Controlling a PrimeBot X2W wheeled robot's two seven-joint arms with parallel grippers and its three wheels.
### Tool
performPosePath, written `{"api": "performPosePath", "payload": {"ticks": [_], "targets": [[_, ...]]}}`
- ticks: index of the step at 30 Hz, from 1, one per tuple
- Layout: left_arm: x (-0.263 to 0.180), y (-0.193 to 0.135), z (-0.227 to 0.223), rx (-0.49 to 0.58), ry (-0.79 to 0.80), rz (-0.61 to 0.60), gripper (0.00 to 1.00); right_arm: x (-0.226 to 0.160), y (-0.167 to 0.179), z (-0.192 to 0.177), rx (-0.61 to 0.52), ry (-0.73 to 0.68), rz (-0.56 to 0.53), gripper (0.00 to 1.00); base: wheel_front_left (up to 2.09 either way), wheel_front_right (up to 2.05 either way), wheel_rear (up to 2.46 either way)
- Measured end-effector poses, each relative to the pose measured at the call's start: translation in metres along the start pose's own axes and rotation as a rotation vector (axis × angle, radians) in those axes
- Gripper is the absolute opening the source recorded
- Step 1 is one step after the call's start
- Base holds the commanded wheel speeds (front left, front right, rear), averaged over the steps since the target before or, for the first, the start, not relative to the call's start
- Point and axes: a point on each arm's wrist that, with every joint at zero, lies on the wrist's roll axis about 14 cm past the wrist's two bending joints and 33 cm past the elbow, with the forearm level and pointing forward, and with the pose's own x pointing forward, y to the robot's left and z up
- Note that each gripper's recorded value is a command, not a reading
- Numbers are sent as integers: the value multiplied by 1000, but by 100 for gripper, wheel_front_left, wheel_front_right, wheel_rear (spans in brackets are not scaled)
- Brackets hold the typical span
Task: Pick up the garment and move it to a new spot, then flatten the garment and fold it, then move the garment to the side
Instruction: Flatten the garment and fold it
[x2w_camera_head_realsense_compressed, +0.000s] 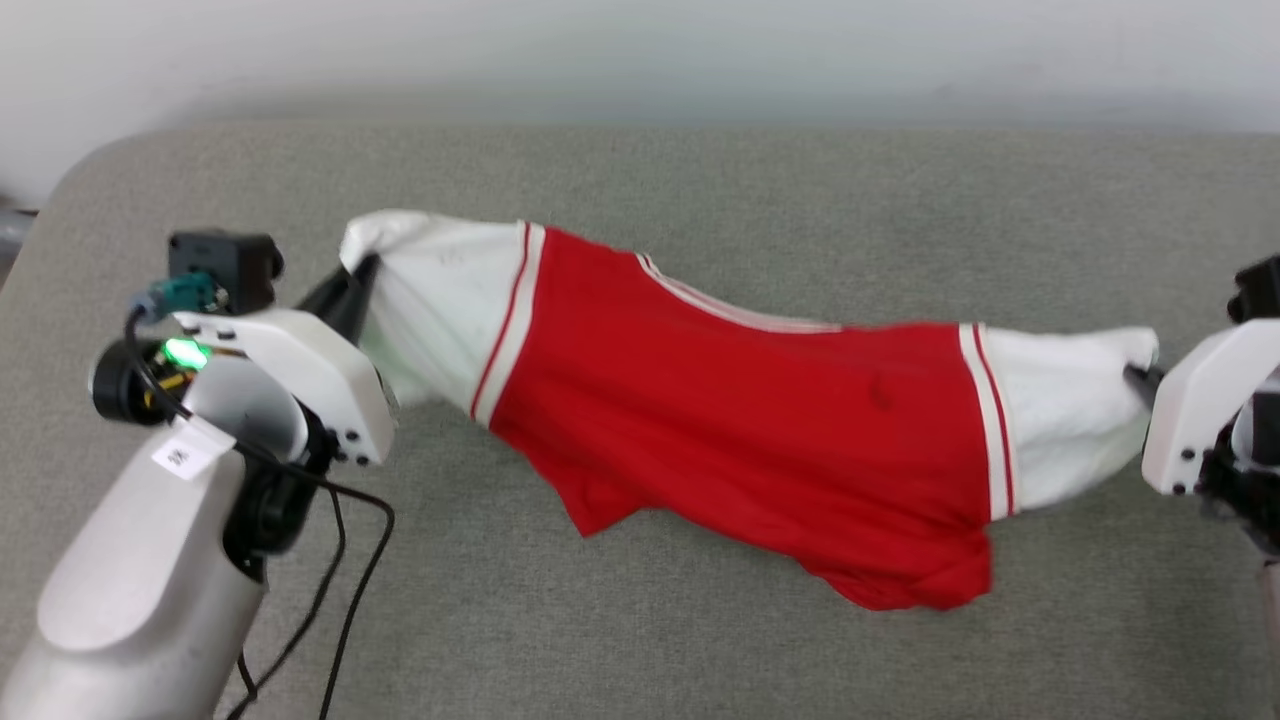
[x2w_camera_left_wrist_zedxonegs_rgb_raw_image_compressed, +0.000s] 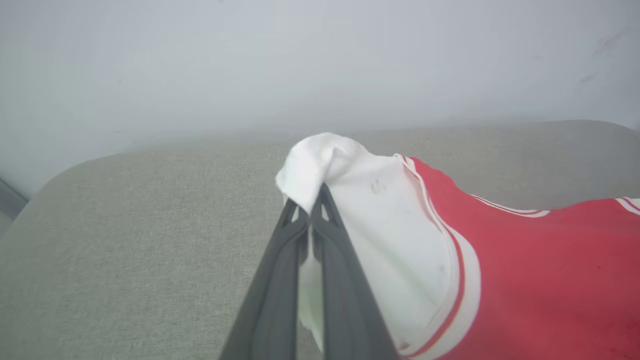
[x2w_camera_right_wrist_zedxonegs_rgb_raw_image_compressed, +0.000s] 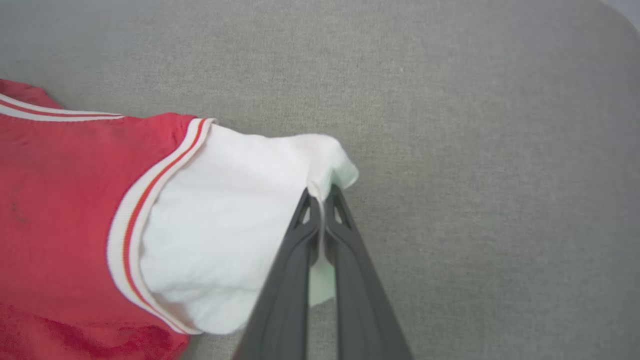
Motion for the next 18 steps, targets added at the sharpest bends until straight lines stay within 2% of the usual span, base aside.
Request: {"api": "performPosePath", "payload": {"ticks": [7, 18], "targets": [[11, -1, 77, 33, -205, 2, 0, -37, -11, 88, -15, -297, -62, 0, 0, 0, 0], [49, 2, 182, 49, -463, -4, 0, -72, -20, 219, -49, -641, -151, 0, 0, 0, 0]]}}
